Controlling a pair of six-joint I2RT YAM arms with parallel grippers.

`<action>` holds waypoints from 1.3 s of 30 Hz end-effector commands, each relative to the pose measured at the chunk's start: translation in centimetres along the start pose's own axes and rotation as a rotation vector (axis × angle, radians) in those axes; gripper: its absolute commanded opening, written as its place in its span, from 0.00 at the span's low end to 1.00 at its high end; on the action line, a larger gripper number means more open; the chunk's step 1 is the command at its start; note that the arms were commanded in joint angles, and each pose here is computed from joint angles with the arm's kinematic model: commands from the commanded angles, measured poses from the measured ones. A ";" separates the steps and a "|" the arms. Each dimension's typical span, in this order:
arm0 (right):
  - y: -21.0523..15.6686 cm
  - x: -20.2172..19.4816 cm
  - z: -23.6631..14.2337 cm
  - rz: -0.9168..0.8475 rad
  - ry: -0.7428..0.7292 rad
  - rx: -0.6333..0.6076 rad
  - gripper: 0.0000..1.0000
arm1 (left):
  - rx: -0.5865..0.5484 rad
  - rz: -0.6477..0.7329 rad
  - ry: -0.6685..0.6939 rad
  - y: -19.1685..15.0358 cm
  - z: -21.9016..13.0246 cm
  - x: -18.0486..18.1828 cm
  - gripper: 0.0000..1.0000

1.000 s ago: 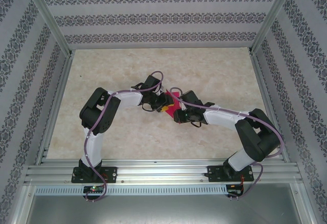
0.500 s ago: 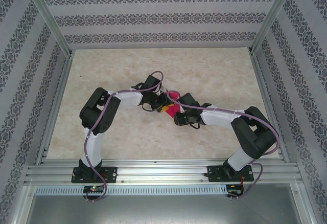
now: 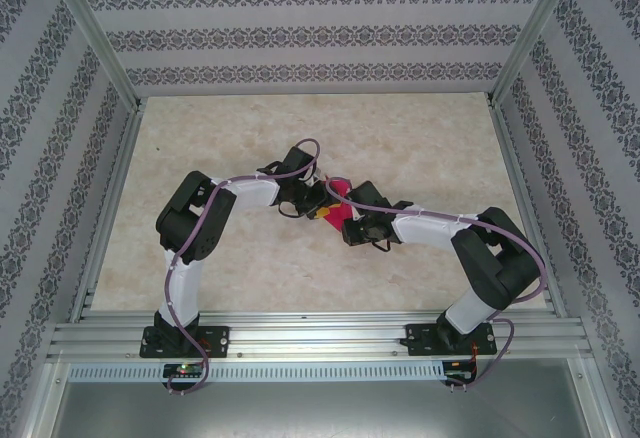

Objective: Fold a paper plane with a square sheet of paper (fold left side to right side)
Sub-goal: Fourth fold the wing at the center of the table.

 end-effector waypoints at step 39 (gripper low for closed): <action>0.9 -0.7 0.9 0.063 0.155 0.006 0.11 | 0.035 -0.049 0.137 -1.0 2.0 3.6 0.48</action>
Point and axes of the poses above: each hand's point on the last joint's axis, 136 mm out from that joint toward the fingers, its own z axis out along the fingers, its own x axis along the line the jaws close on, y = z × x, the point moved 7 cm from there along -z, back along the fingers, and after that the axes turned 4 degrees about z, right-handed, at the moved point
